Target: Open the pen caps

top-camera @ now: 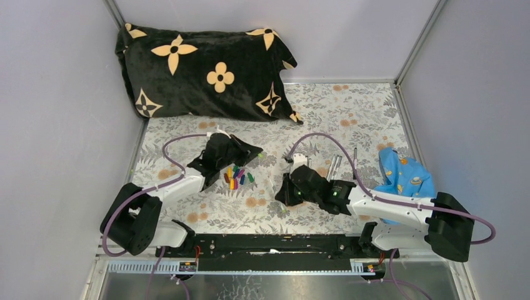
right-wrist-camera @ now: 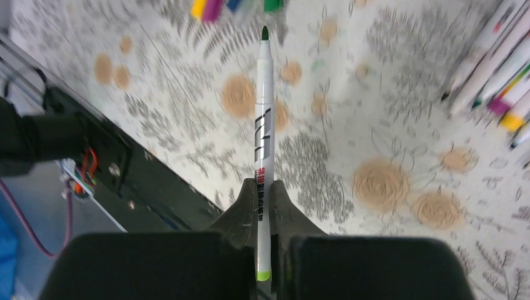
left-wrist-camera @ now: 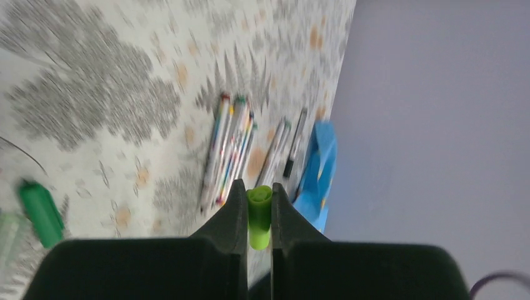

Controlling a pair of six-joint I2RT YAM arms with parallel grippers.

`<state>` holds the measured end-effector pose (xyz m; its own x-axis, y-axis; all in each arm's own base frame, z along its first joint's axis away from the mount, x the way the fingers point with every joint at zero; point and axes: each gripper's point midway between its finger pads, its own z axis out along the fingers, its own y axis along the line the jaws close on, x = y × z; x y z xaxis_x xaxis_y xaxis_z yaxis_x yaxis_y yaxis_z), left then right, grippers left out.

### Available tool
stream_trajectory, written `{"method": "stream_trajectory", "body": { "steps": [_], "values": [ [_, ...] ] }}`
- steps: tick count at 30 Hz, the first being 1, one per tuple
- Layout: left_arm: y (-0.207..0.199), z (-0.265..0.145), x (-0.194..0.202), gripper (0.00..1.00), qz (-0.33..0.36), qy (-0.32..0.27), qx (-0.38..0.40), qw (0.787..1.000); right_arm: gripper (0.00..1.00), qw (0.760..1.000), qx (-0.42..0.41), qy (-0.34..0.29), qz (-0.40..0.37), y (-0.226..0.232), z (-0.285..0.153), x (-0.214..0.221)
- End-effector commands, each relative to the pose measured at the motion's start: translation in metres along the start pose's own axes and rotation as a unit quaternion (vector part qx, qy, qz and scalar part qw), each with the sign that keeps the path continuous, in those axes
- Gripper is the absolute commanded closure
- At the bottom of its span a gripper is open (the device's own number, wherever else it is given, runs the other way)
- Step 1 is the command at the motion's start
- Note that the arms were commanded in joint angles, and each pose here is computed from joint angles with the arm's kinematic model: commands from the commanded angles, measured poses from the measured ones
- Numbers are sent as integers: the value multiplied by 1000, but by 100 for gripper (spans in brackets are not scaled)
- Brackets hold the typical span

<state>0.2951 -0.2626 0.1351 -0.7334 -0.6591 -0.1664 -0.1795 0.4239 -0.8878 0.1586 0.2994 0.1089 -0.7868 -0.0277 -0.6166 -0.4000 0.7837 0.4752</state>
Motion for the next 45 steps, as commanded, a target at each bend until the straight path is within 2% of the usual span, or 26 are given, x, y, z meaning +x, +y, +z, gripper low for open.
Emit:
{"method": "stream_trajectory", "body": {
  "steps": [1,5,10,14,17,23,26,33,37,40,45],
  "values": [
    [-5,4,-37,100,-48,-61,26,997,100,999,-6,35,2,0,-2,27],
    [-10,2,-44,100,-63,-57,41,996,100,1000,8,26,1,-4,-5,28],
    [6,-1,-53,100,58,-61,-63,995,100,996,85,-38,5,-28,-28,-2],
    [47,-10,-55,100,133,-58,-167,975,100,981,170,-90,10,-58,-49,-28],
    [79,-14,-53,100,167,-52,-233,957,100,969,229,-92,16,-83,-52,-38],
    [119,-25,-49,99,213,-59,-319,922,100,949,294,-101,49,-126,-49,-54],
    [131,-29,-48,98,222,-57,-339,912,100,941,319,-94,57,-147,-45,-62],
    [151,-36,-46,84,227,-56,-364,901,100,935,343,-66,58,-175,-28,-74],
    [157,-36,-45,70,226,-54,-369,900,100,935,344,-58,61,-185,-19,-76],
    [158,-36,-45,61,227,-55,-370,899,96,936,342,-47,64,-191,-11,-76],
    [154,-36,-46,52,227,-58,-365,901,91,940,335,-24,59,-193,5,-73]
  ]
}}
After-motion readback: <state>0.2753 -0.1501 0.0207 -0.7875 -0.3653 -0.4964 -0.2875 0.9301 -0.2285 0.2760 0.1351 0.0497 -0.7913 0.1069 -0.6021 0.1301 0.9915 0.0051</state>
